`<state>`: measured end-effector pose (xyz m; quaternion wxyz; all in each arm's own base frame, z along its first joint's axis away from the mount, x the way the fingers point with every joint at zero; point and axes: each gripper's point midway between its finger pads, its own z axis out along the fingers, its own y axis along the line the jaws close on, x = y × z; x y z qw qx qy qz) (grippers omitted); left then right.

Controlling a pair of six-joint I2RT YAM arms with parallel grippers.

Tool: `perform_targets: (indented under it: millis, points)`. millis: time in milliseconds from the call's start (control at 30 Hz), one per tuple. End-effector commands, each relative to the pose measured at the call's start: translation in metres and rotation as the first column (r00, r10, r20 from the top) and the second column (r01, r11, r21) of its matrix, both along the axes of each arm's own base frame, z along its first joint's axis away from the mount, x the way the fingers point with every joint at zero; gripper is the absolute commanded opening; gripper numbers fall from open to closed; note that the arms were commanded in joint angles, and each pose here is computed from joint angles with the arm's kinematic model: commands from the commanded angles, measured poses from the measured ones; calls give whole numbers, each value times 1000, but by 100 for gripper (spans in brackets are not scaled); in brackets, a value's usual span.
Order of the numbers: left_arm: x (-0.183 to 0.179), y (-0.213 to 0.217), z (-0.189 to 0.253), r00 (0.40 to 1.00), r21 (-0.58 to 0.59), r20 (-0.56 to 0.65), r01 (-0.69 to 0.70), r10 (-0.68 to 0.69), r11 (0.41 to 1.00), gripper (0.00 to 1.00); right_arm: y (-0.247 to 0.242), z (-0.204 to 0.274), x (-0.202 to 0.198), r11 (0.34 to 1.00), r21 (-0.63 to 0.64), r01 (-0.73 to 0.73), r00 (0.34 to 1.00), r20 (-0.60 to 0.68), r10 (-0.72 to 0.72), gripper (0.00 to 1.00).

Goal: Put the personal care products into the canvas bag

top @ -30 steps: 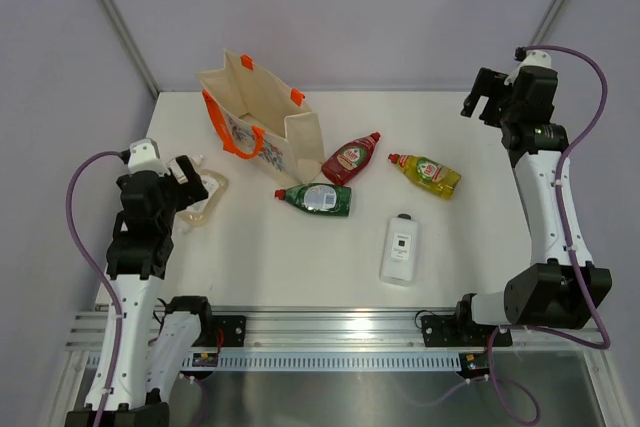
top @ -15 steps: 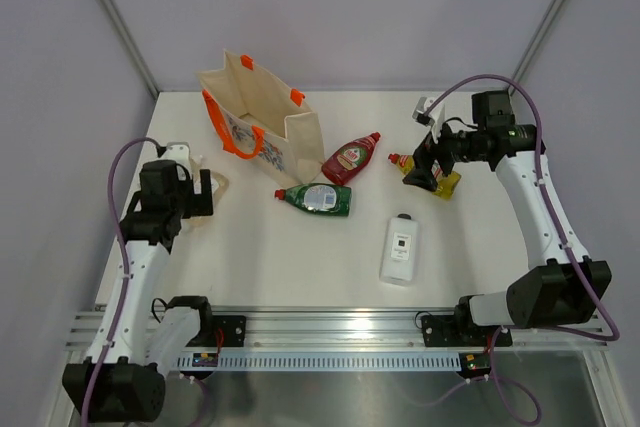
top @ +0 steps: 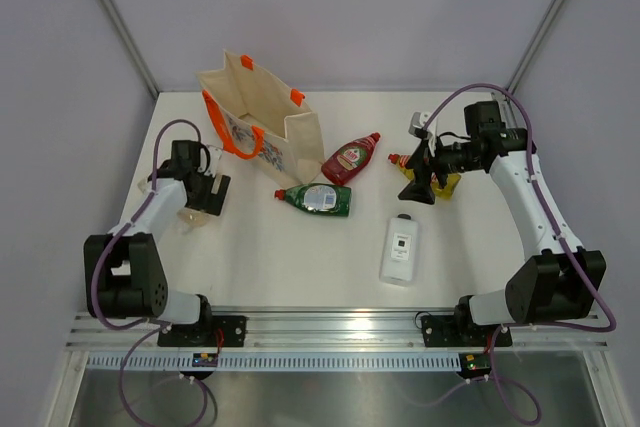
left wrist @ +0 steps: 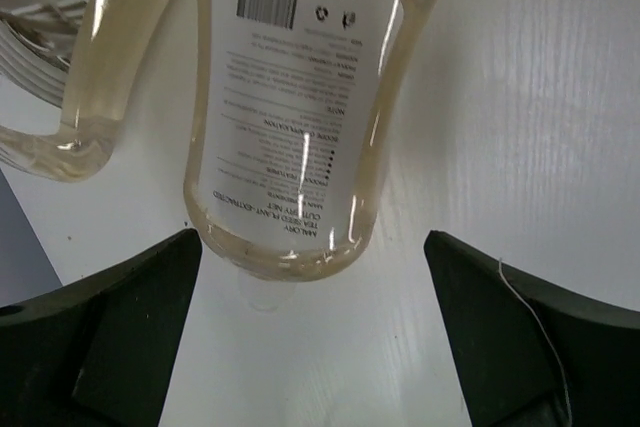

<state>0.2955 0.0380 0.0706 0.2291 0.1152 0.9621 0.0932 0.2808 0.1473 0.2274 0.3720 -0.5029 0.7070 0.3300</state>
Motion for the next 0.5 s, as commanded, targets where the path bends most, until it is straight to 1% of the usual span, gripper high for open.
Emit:
perform_targets:
  millis: [0,33,67,267,367,467]
  points:
    - [54,2,22,991,-6,123,60,-59,998,99,2,4,-4,999,29,-26,999,26,26,100]
    - [61,4,24,991,-10,121,59,-57,998,99,3,5,-5,999,29,-28,999,31,27,99]
    - [61,4,12,995,-16,79,62,-61,998,99,3,4,-6,999,29,-27,999,28,26,100]
    - [73,3,-5,997,-68,18,74,-73,995,99,-1,6,-5,999,32,-5,1000,26,4,99]
    - [68,-8,-26,992,-138,-69,91,-102,986,98,-4,9,-3,999,33,10,1000,26,-11,99]
    - [63,-8,-37,990,-145,-94,94,-108,985,99,-5,12,-2,999,36,19,999,30,-20,99]
